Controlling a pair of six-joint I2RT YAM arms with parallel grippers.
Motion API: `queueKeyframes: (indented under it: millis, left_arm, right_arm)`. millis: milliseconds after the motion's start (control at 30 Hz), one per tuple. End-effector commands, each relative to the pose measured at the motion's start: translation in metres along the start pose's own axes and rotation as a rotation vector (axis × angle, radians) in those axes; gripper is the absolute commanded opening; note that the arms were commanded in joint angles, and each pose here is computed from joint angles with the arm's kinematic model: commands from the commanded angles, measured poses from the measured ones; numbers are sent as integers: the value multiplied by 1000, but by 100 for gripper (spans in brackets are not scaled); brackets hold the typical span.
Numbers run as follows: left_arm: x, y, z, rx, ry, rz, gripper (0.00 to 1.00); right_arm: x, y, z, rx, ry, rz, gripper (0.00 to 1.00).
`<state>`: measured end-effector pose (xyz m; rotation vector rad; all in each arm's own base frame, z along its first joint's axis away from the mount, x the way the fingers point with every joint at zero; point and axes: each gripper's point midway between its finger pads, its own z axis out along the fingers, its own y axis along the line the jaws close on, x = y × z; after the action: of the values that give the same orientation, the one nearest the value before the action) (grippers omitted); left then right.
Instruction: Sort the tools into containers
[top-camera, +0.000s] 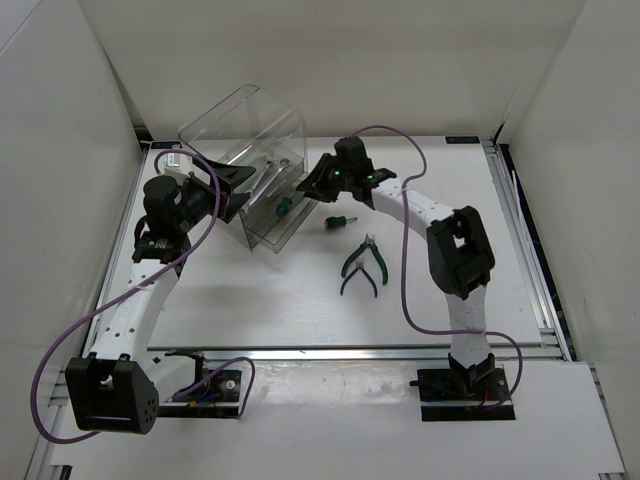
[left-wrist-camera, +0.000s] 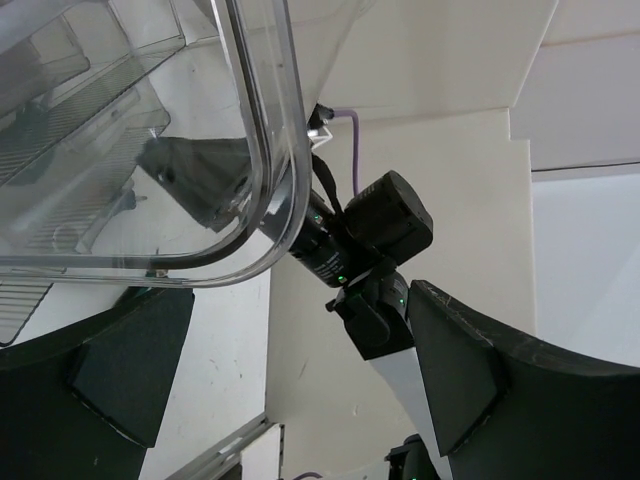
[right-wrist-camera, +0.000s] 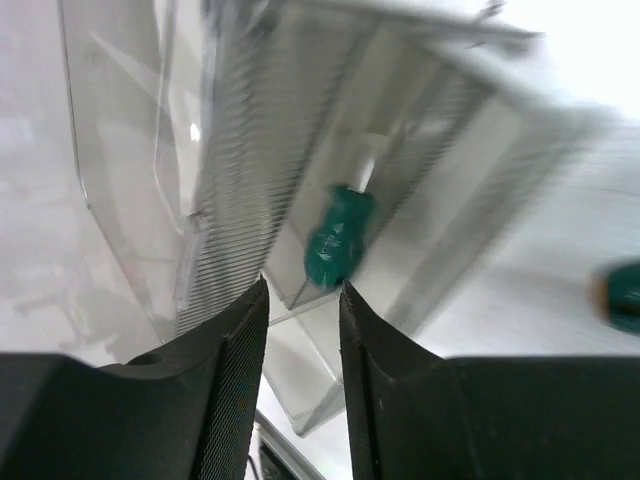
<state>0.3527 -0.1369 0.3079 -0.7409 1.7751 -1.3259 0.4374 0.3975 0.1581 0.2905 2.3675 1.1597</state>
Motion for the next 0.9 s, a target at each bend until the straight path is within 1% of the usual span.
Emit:
queueKeyframes:
  millis: [0,100,133,200,233,300,333,367,467,533,567,600,767,867]
  left_arm:
    - [-2,-4,-3,14,-11,18,99]
    - [-3,-3,-3,13,-12,15,99]
    - [-2,-3,-2,12,-9,15,99]
    - [-3,-5,-3,16,-12,17,99]
    - [-2,-4,-3,14,-6,17,99]
    - [-2,-3,-2,11,-8,14,99]
    - [-3,-3,-2,12,-10,15,99]
    - [-3,-3,-2,10,-10,13,99]
    - [-3,-4,-2,12,-14,16,99]
    - [-4,-3,-2,8,-17,14,99]
    - [-3,-3,-2,11,-13,15,99]
    - [-3,2,-3,-13,-12,3,99]
    - [-4,5,-3,-20,-12,-5,99]
    - [-4,6,-4,-23,-13,-11,99]
  right_arm:
    - [-47,11,-42,-43,-118,46,39]
    - [-63,-21,-53,42,-155,115,41]
    - [-65,-39,-61,100,-162,148,41]
    - [-65,-53,-64,150,-180,193,43]
    - [-63,-68,-66,196,-174,228,45]
    - [-61,-81,-66,247,-171,276,46]
    - [-59,-86,-62,277,-159,297,46]
    - [-50,-100,-61,342,-130,331,48]
    - [-41,-118,-55,412,-95,421,49]
    - [-39,-118,-50,411,-86,468,52]
    - [-34,-126,-46,432,-69,483,56]
    - [-32,-132,-43,447,-62,503,56]
    - [-21,-147,-29,475,-24,585,55]
    - [-16,-158,-20,500,-5,605,55]
